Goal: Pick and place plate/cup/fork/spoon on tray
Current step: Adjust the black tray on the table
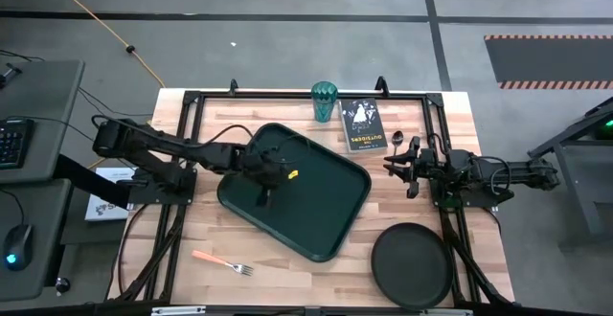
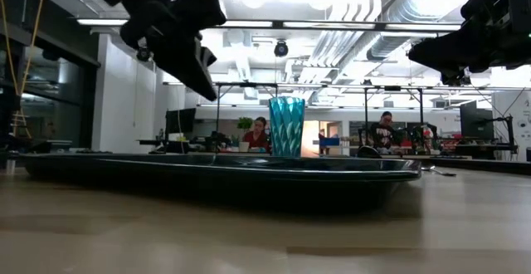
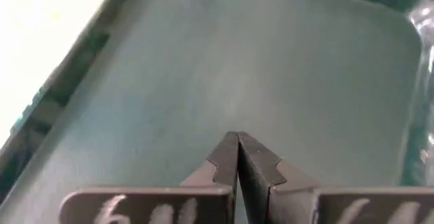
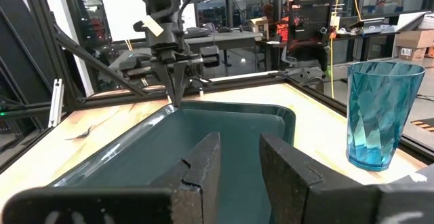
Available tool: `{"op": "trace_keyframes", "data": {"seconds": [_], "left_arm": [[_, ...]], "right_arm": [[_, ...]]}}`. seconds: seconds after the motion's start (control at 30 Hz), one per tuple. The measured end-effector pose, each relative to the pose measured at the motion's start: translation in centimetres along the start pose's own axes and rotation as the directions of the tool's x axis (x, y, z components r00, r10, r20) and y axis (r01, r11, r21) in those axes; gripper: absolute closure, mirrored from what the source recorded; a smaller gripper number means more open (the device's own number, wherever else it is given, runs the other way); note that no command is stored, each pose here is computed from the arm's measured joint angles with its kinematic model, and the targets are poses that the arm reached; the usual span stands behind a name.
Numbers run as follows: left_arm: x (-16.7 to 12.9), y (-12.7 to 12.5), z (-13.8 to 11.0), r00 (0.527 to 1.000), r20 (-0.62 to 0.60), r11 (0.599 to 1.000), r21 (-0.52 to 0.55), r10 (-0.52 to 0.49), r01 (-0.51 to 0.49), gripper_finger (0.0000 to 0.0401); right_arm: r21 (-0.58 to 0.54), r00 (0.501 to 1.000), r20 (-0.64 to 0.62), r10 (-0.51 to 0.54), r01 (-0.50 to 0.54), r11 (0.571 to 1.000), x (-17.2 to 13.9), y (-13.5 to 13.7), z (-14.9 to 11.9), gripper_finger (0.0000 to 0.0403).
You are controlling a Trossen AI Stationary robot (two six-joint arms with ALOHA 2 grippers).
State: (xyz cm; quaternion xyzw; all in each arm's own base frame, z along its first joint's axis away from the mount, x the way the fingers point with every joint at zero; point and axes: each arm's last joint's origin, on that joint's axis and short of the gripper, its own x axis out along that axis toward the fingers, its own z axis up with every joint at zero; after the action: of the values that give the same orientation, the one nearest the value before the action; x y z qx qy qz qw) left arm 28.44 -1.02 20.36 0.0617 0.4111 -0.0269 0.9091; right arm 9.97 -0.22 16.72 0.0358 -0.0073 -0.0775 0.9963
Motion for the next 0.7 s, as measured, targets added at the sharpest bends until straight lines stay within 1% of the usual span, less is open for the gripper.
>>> {"op": "trace_keyframes", "data": {"seconds": [0.07,0.13,0.23,0.33,0.4,0.47,0.53,0.6,0.67,0.7], "left_arm": [[0.4,0.1,-0.9,0.996,0.092,1.000,-0.009,0.016,-0.015,0.0401],[0.3,0.4,-1.9,0.979,0.199,0.999,-0.025,0.041,-0.036,0.0401],[-0.5,1.2,-3.0,0.931,0.357,0.996,-0.069,0.080,-0.059,0.0401],[-2.1,1.8,-3.6,0.876,0.479,0.996,-0.088,0.060,-0.020,0.0401],[-3.1,2.1,-3.9,0.856,0.515,0.996,-0.088,0.047,-0.002,0.0401],[-3.9,2.4,-4.0,0.843,0.537,0.997,-0.071,0.032,0.007,0.0401],[-4.6,2.6,-4.0,0.832,0.555,0.999,-0.034,0.016,0.004,0.0401],[-4.9,2.7,-4.0,0.828,0.560,1.000,-0.012,0.007,-0.001,0.0401],[-5.1,2.7,-4.0,0.824,0.566,1.000,0.001,0.008,-0.010,0.0401],[-5.1,2.7,-4.0,0.823,0.567,1.000,0.010,0.007,-0.015,0.0401]], "right_arm": [[0.000,1.000,0.000,-0.001,0.001,1.000,0.0,0.0,0.0,0.0306],[0.000,1.000,0.000,-0.001,0.001,1.000,0.0,0.0,0.0,0.0306],[0.000,1.000,0.000,-0.001,0.001,1.000,0.0,0.0,0.0,0.0306],[-0.001,1.000,0.001,-0.001,0.001,1.000,0.0,0.0,0.0,0.0306],[0.005,1.000,0.003,-0.007,0.007,1.000,0.0,0.0,0.0,0.0306],[0.063,1.000,0.017,-0.006,0.005,0.998,0.0,0.0,0.2,0.0306],[0.130,0.998,0.056,-0.007,0.000,0.991,0.0,0.0,0.6,0.0306],[0.183,0.992,0.128,-0.013,-0.011,0.983,-0.1,0.0,1.2,0.0306],[0.202,0.973,0.229,-0.029,-0.019,0.979,-0.2,0.0,2.2,0.0306],[0.193,0.960,0.280,-0.003,-0.053,0.980,-0.3,0.1,2.8,0.0306]]}}
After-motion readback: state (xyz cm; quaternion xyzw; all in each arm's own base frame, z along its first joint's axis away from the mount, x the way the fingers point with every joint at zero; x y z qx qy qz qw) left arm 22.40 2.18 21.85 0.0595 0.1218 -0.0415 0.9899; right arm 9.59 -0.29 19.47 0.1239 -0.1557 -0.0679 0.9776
